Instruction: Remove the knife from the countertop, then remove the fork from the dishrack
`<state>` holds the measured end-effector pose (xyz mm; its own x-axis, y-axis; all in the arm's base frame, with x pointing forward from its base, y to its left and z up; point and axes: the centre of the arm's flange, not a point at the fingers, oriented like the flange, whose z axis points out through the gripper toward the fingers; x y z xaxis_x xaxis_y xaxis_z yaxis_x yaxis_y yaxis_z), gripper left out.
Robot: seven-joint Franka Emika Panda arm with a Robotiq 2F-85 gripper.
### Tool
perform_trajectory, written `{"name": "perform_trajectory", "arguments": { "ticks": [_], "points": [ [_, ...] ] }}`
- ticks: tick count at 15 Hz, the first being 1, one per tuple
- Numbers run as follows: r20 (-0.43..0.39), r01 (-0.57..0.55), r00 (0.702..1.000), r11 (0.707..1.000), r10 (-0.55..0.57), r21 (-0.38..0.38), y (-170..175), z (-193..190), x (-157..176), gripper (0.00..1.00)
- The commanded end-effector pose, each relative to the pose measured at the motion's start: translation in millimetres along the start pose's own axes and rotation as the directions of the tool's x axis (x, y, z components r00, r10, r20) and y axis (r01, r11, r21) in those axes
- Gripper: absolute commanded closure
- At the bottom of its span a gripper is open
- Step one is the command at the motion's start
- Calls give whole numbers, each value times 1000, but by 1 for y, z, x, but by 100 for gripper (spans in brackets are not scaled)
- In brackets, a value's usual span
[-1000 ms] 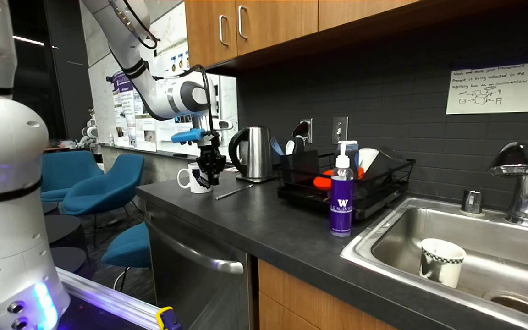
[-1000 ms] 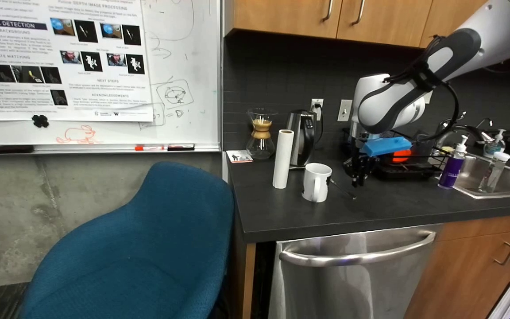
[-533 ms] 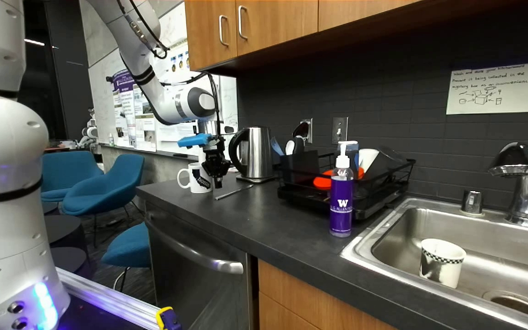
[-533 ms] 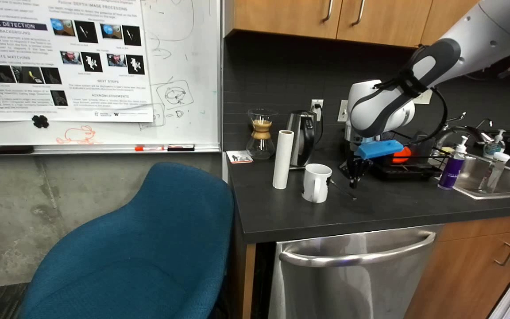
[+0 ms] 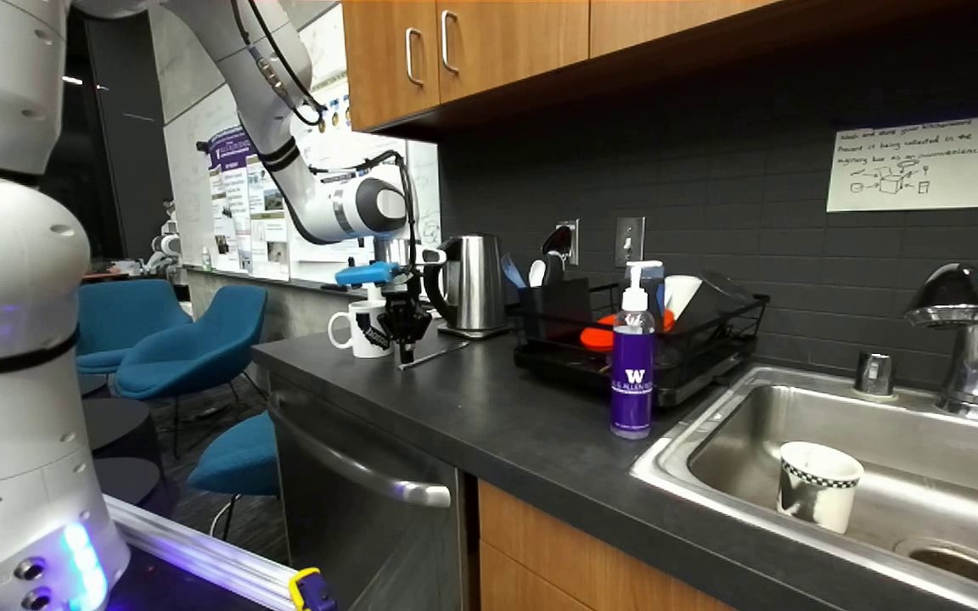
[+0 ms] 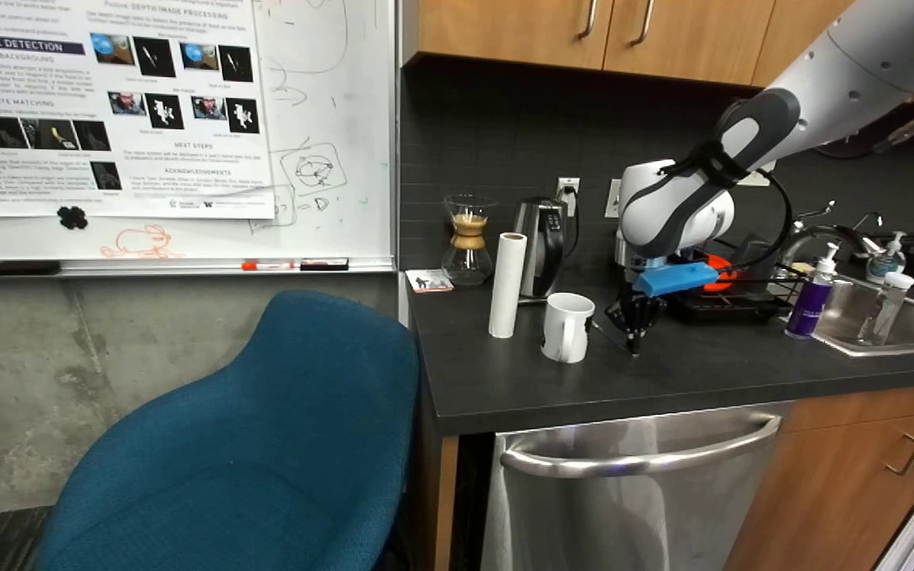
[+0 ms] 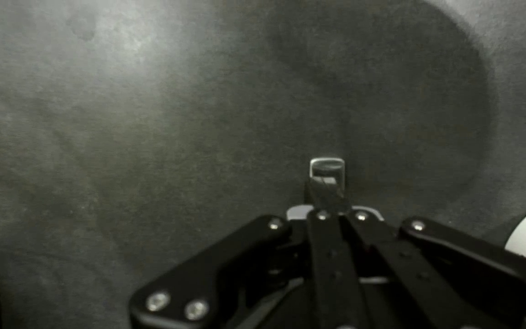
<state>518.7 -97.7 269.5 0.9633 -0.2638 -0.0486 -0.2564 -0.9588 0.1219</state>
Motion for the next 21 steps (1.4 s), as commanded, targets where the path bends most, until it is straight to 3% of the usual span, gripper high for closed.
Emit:
{"name": "perform_trajectory", "arguments": {
  "ticks": [1, 9, 21],
  "points": [
    [10, 13, 1000, 1000, -13, 8, 3, 7, 8, 100],
    [26, 31, 999, 999, -32, 16, 0, 12, -8, 100],
    [21, 37, 999, 999, -38, 29, -7, 20, -70, 100]
  ]
}}
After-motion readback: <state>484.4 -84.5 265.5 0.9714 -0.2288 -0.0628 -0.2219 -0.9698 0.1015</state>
